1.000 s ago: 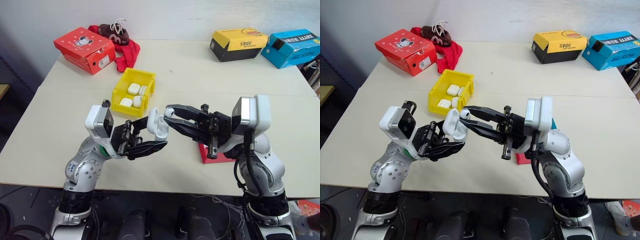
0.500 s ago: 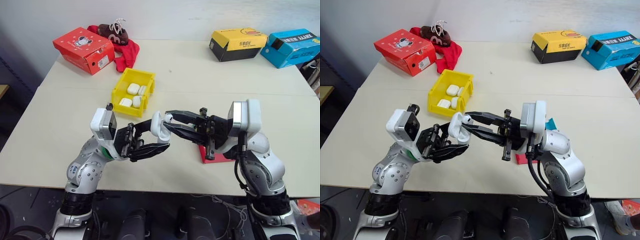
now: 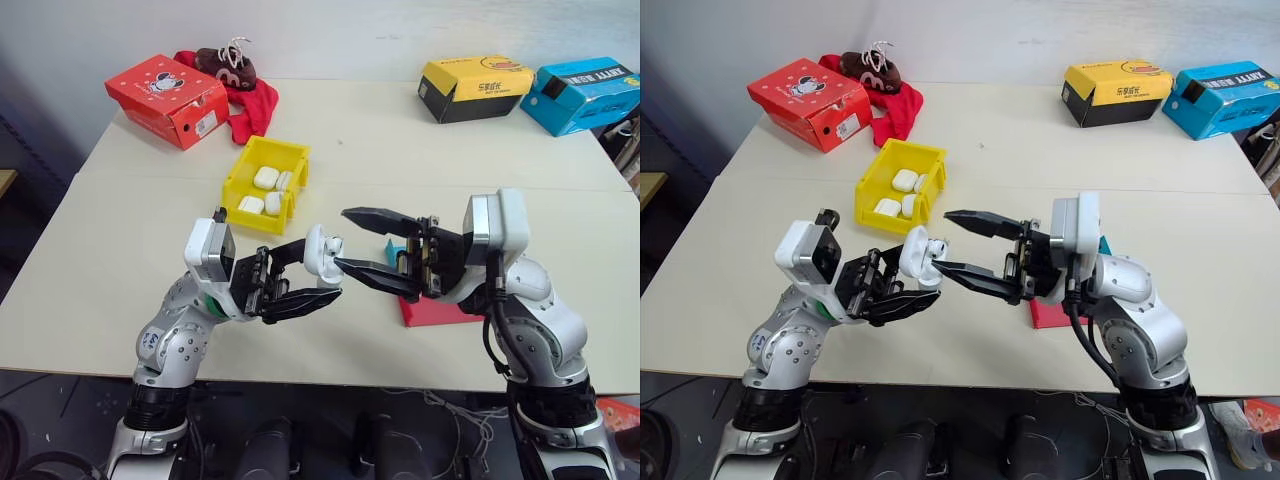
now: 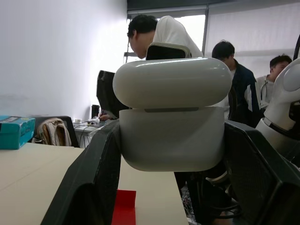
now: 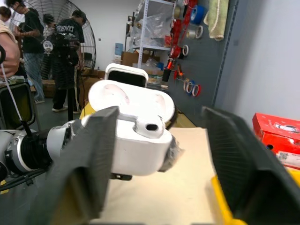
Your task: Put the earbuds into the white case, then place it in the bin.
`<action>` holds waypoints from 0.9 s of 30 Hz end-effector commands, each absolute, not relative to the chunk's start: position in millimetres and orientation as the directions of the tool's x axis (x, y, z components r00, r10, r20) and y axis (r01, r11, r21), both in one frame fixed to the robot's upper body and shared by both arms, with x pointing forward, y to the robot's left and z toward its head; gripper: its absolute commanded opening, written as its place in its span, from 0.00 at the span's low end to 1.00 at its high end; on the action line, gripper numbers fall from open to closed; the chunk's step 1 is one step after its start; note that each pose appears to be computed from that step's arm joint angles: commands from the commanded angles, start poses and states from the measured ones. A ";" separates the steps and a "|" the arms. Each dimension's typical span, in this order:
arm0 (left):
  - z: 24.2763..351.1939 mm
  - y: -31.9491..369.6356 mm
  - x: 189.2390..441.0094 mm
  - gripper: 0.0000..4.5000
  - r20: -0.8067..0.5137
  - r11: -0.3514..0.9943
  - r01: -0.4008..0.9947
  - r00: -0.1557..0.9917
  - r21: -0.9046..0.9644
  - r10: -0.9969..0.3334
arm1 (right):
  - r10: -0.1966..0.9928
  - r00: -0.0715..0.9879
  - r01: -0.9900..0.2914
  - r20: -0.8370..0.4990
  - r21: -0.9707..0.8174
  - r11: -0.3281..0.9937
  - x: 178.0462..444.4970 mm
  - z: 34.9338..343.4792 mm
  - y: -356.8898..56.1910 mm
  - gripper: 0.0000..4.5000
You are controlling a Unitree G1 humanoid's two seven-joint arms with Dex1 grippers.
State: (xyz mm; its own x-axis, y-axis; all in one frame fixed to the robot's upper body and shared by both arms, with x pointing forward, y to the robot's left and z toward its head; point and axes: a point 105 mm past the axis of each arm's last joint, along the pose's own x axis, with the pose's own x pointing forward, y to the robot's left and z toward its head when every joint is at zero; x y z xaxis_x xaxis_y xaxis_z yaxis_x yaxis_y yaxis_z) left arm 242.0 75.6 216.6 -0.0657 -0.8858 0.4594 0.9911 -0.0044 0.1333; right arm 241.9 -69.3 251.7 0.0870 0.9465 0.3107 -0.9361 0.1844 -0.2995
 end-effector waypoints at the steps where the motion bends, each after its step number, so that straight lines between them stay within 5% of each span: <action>1: 213.0 94.3 237.2 0.62 0.439 0.052 0.985 -0.025 0.163 -0.898 | 0.939 0.174 -0.922 0.297 -0.287 0.261 238.3 257.5 -99.1 0.95; 8: 207.8 120.7 243.1 0.62 0.418 0.172 0.971 0.089 0.166 -0.904 | 0.766 0.642 -0.717 -0.041 -0.387 0.580 256.5 211.6 -256.1 0.99; 13: 205.6 124.9 245.1 0.62 0.403 0.196 0.966 0.113 0.169 -0.908 | 0.492 0.855 -0.513 -0.164 -0.412 0.753 253.5 182.3 -357.1 0.99; 15: 206.2 125.2 246.6 0.62 0.402 0.201 0.965 0.118 0.171 -0.908 | 0.437 0.865 -0.501 -0.247 -0.424 0.754 246.4 167.7 -375.7 0.99; 22: 208.2 125.3 249.5 0.62 0.409 0.214 0.960 0.124 0.182 -0.904 | 0.546 0.801 -0.579 -0.247 -0.556 0.597 287.2 200.1 -328.2 0.99; 27: 211.4 121.9 251.3 0.62 0.438 0.212 0.960 0.114 0.182 -0.892 | 0.697 0.608 -0.785 -0.379 -0.416 0.459 311.6 214.6 -259.7 0.99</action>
State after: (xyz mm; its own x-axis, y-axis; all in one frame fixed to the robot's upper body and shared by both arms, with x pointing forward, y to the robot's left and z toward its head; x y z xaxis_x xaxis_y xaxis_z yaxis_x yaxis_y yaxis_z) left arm 253.4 122.9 203.5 0.1329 -0.8968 0.4220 0.9670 0.2107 0.1433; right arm 309.8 -278.0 209.2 0.6753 0.6659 -0.3171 -0.7218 0.5084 -0.4696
